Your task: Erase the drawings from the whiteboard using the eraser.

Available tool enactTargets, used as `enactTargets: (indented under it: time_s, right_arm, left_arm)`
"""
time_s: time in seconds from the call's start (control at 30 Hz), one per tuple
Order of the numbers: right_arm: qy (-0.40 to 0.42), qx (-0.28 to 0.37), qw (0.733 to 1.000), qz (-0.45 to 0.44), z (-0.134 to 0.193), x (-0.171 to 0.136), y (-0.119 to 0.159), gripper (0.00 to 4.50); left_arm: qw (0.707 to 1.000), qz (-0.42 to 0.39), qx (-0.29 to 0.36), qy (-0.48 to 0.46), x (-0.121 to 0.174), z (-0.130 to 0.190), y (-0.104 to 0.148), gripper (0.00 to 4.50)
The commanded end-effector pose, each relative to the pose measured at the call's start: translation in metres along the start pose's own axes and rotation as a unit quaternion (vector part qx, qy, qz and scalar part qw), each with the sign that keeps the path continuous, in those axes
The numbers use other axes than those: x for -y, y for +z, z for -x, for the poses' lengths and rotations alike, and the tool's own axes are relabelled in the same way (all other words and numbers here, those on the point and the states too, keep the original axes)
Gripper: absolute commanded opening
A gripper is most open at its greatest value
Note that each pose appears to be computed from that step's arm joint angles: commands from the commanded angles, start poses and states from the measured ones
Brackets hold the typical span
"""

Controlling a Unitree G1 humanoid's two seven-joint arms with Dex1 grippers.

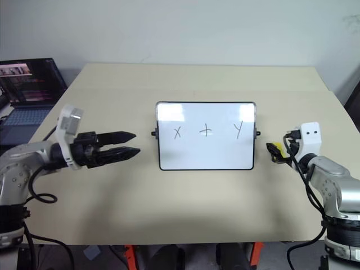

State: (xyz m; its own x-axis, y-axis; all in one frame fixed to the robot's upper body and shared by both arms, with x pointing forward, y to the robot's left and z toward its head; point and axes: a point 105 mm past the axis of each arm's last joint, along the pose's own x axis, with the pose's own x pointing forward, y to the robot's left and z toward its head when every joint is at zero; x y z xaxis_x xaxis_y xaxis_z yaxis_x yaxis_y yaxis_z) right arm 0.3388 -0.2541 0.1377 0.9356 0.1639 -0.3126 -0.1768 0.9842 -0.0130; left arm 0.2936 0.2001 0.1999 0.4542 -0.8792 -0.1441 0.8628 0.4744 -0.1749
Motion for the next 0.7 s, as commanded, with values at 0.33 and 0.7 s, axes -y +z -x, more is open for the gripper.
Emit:
enactTargets:
  time_s: [0.33, 0.7]
  right_arm:
    - [-0.023, -0.007, 1.000, -0.014, -0.018, 0.000, -0.009, 4.47]
    - [-0.018, -0.005, 1.000, -0.012, -0.035, -0.004, -0.012, 4.47]
  left_arm:
    - [0.999, -0.039, 0.012, 0.015, 0.003, 0.006, 0.001, 4.50]
    - [0.998, -0.065, 0.020, -0.014, 0.012, -0.004, 0.003, 4.50]
